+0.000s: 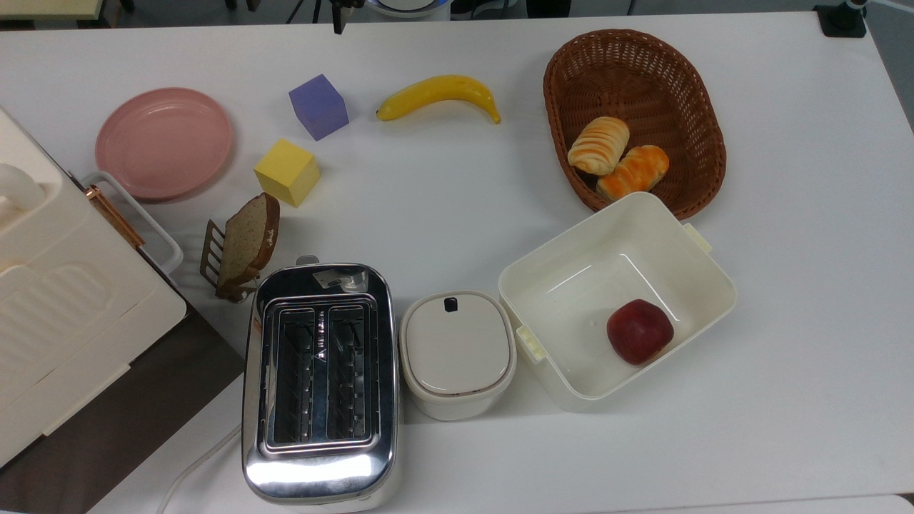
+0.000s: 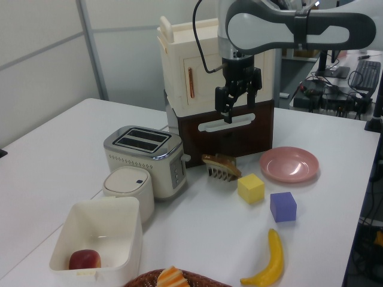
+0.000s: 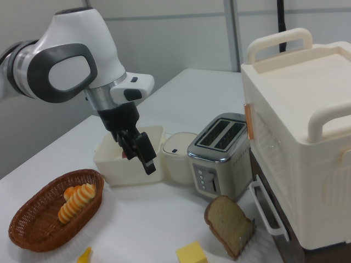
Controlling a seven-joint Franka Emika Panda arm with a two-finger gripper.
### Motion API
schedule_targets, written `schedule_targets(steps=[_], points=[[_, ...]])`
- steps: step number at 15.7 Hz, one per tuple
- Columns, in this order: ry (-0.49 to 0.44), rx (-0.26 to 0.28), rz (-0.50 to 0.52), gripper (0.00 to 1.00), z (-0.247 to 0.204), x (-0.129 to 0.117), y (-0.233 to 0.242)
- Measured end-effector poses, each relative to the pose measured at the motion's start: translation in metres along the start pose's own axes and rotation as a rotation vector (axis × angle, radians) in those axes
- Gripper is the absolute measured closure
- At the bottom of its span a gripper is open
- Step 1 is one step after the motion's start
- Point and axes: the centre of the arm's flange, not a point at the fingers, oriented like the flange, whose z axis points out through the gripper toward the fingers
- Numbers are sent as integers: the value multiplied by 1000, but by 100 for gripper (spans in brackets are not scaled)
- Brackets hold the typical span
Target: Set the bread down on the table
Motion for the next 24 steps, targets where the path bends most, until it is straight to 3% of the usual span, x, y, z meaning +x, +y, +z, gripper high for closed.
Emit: schedule_targets(steps=[4,8,24], points=[[-4,6,-13,0,1,1,-1],[-21,65,0,0,6,3,2],[-23,68,-6,0,7,4,2]])
